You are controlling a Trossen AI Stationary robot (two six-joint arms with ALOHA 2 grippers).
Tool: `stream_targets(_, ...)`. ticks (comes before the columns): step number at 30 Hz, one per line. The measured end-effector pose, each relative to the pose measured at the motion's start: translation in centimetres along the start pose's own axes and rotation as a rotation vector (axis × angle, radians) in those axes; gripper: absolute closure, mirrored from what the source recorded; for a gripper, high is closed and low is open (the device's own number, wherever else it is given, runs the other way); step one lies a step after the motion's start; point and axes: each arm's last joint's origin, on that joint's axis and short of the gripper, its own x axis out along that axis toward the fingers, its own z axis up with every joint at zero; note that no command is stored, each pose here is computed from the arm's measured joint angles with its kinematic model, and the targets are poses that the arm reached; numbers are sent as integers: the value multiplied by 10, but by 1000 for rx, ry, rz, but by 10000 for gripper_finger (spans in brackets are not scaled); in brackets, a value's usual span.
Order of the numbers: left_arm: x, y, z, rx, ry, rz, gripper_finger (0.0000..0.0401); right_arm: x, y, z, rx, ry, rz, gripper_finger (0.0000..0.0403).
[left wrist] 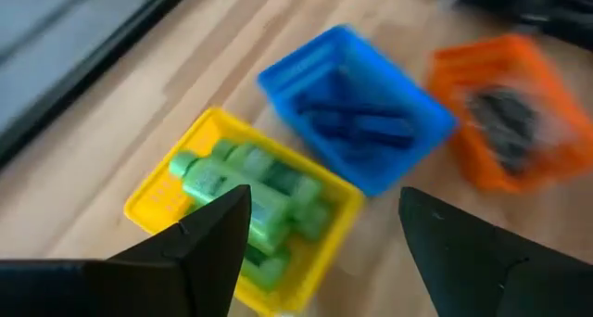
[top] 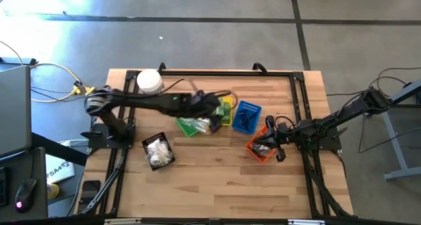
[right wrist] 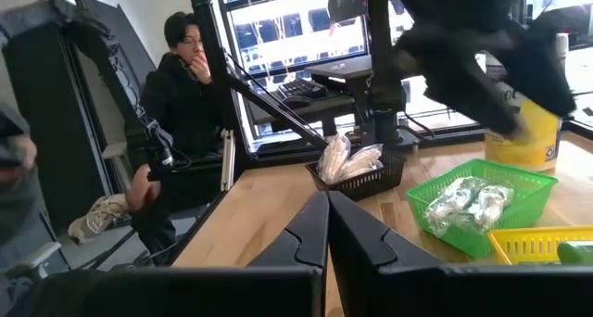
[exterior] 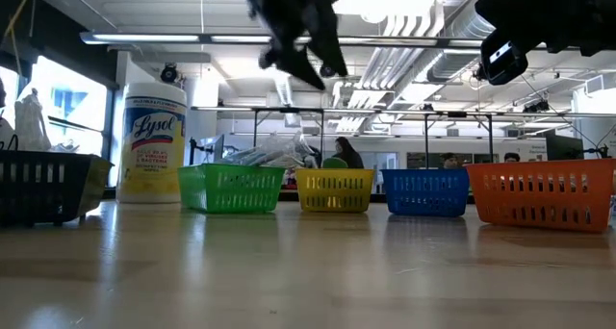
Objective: Pick & Place Travel size toiletries
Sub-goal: Return to Home Position
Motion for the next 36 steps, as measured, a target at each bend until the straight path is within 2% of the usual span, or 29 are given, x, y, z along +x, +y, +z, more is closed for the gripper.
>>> stream_targets(4,-62,-18,4,165,-92,-55,132,0,0,0,13,1,2,400)
stream_targets(9,-142,-25,-7,393,-180,-89,139,0,0,0,17,2,2,400)
stream_targets(12,-176,-20,-25,506,-195,-152,172,0,0,0,18,-2,-1,400)
stream_targets(16,-202,-7,-61,614,-214,-238,248,0,0,1,22,-8,1,400)
stream_targets(19,-206,6,-89,610,-258,-294,322,0,0,2,25,-23,-21,400)
stream_targets(22,-200,20,-111,539,-389,-351,386,0,0,4,28,-46,-34,400)
stream_targets(24,-194,29,-128,514,-476,-403,390,0,0,6,30,-66,-31,400)
stream_targets(28,-176,50,-167,547,-589,-475,395,0,-2,7,-22,-72,-32,400)
stream_targets(30,-165,63,-183,528,-649,-480,399,2,-7,6,-27,-62,-27,400)
stream_targets(33,-155,84,-199,446,-734,-449,399,4,-16,8,8,-62,-27,400)
stream_targets(36,-153,99,-210,414,-785,-497,400,4,-24,9,14,-67,-41,400)
